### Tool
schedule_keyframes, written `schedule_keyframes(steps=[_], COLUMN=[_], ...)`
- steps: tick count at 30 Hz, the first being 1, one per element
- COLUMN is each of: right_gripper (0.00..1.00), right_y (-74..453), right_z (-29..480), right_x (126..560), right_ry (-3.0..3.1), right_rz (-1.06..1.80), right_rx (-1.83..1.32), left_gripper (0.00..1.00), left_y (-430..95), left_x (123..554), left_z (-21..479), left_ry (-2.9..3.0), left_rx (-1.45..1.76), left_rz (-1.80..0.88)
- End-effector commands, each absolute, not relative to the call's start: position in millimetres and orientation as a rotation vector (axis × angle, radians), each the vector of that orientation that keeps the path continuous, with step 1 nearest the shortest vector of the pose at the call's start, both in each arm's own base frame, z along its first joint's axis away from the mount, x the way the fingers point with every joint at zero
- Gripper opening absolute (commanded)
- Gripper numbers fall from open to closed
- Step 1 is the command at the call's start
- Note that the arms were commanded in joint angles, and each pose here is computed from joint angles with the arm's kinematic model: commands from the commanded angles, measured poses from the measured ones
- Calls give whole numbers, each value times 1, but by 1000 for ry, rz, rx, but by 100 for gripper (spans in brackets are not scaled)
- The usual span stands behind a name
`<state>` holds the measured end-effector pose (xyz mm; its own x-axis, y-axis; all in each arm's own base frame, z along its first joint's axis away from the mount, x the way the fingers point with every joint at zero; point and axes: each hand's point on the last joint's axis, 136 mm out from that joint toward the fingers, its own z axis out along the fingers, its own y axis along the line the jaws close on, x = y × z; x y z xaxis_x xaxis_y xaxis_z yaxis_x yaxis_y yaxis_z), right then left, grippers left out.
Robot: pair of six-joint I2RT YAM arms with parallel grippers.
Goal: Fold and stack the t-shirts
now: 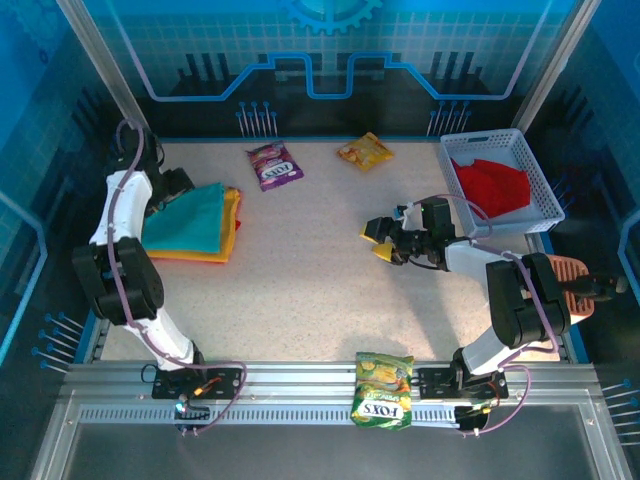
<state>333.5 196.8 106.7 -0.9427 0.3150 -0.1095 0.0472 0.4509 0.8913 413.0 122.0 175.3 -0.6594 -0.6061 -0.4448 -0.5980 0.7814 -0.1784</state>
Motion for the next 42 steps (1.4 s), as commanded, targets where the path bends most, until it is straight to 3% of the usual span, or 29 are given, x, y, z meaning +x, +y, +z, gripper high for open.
schedule_keyframes(steps=[1,16,24,29,33,40,42], right_gripper=[86,86,86,87,90,94,100], right_y=[194,191,171,140,99,14,-5], right_z=[118,115,132,162,174,183,182], right_x=[340,337,344,354,358,350,347], right_ry=[2423,2442,2456,2459,2434,2234,2176], right_rz=[1478,1459,1309,1021,658,34,-97], right_rx=[298,304,255,188,184,193,196], left_gripper=[87,85,86,98,99,99,99], left_y=[109,85,82,80,76,47,48], left_x=[406,394,395,407,411,398,394], left_z=[188,86,110,155,172,157,146], left_ry=[2508,2654,2609,2470,2334,2081,2047], left_rx=[-857,-975,-912,-781,-613,-387,-385], left_rz=[-54,-142,-146,-171,-164,-230,-199])
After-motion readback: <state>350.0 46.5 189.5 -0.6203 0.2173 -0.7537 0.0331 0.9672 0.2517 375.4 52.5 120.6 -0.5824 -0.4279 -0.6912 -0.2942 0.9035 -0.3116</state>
